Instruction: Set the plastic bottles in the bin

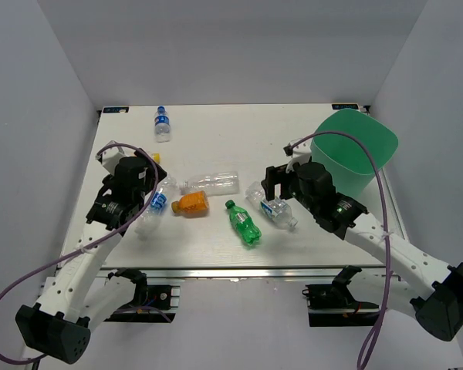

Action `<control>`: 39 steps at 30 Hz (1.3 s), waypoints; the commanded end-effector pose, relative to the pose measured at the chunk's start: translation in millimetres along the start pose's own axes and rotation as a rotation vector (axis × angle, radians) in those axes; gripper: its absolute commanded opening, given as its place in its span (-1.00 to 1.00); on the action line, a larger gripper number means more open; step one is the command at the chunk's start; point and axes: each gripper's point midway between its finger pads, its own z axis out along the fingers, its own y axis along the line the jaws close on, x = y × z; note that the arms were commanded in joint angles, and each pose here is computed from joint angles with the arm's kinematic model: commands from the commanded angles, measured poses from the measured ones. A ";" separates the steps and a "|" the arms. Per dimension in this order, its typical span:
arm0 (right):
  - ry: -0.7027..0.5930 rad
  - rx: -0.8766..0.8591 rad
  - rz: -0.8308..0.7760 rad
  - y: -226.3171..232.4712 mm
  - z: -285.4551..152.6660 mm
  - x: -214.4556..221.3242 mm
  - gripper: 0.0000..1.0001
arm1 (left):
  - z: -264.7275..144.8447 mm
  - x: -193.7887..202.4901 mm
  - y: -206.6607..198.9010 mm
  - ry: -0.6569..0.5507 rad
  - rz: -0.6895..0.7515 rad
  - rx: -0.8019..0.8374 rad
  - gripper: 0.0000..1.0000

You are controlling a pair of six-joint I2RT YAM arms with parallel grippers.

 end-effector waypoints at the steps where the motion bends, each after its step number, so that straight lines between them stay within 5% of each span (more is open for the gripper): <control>1: -0.025 -0.086 -0.049 15.5 -3.5 -17.9 0.79 | -7.4 -9.0 6.7 -0.035 -0.016 -0.024 0.96; 9: 0.109 -0.215 -0.265 29.3 10.6 16.2 0.79 | -1.2 -2.6 11.2 -0.029 -0.004 -0.044 0.96; 17: 0.362 -0.013 -0.410 -11.9 48.1 70.1 0.79 | 18.5 20.7 -7.6 0.036 -0.006 0.036 0.96; 32: 0.551 -0.010 -0.329 -17.1 70.9 132.9 0.79 | 29.8 26.1 -5.1 0.037 0.031 0.015 0.96; 37: 0.553 -0.068 -0.278 -5.6 80.3 138.1 0.54 | 30.0 28.1 -3.2 0.039 0.033 0.012 0.96; 39: 0.527 -0.028 -0.279 -11.4 81.9 122.9 0.12 | 28.6 26.1 -2.9 0.036 0.033 0.008 0.96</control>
